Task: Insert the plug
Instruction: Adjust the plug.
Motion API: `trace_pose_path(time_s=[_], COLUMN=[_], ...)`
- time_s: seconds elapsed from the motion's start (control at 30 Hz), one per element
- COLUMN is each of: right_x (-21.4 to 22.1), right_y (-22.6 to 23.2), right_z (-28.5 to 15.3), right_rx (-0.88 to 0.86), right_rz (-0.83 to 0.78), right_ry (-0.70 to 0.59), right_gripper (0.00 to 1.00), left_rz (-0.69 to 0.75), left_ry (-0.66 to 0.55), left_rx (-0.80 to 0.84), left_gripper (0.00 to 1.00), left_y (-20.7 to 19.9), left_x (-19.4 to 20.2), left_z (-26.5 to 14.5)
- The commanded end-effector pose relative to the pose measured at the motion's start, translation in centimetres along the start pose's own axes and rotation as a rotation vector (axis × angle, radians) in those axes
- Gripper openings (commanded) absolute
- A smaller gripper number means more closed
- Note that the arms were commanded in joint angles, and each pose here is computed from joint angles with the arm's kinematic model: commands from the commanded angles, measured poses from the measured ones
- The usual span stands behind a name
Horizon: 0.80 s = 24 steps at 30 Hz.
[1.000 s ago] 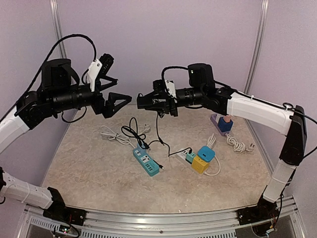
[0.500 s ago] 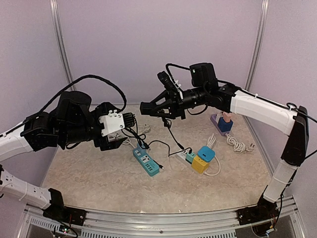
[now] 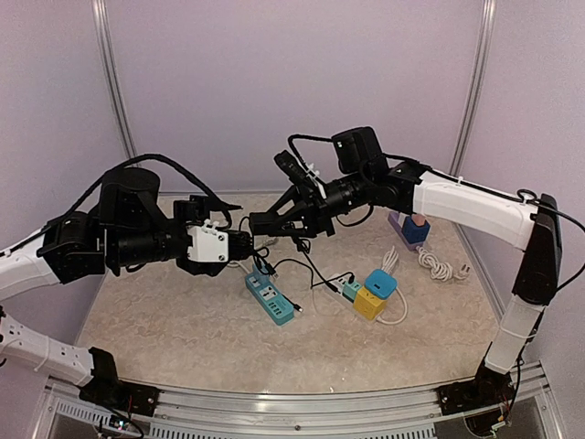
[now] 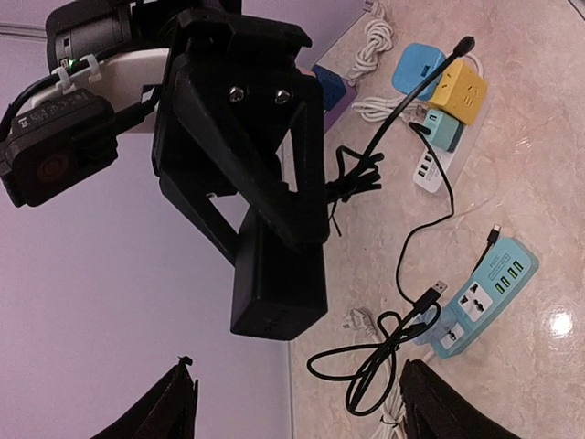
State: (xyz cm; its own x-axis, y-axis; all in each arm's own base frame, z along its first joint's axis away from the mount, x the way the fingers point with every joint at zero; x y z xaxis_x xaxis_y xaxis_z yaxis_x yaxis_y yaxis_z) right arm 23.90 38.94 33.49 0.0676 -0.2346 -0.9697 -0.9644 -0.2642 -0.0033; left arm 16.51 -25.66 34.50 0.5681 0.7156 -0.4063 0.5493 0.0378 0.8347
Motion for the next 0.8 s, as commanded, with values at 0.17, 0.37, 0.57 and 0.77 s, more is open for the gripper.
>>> trace_pose_path(time_s=[0.17, 0.37, 0.57, 0.77], right_x=[-1.1, -1.3, -1.0, -1.1], right_y=[1.0, 1.3, 1.4, 1.3], right_z=[1.0, 1.6, 2.2, 2.3], right_rx=[-0.079, -0.091, -0.108, -0.101], right_rz=[0.000, -0.005, -0.002, -0.004], right_ry=[-0.022, -0.014, -0.005, -0.004], right_gripper=[0.00, 0.00, 0.00, 0.00], left_rz=[0.047, 0.037, 0.018, -0.066], left_ry=[-0.105, -0.089, -0.083, -0.077], left_rx=[-0.003, -0.016, -0.020, -0.013], left_gripper=[0.55, 0.51, 0.18, 0.00], left_y=[0.9, 1.0, 1.1, 1.4], left_x=[-1.9, -1.7, -1.5, -1.6], left_z=[0.8, 1.6, 1.7, 1.5])
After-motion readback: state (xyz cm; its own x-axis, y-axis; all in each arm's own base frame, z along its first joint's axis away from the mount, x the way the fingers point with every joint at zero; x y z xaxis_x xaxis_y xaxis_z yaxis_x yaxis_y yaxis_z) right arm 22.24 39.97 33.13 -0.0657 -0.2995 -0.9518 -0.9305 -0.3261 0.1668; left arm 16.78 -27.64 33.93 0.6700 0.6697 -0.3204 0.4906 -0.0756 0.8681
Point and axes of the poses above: each gripper's point midway between its finger pads, its own z axis out along the fingers, its own y axis along the line the jaws close on, x = y × z, the point moved 6 cm from there along -z, back along the fingers, and after that the axes turned 4 degrees about -z, right-handed, at the moved point
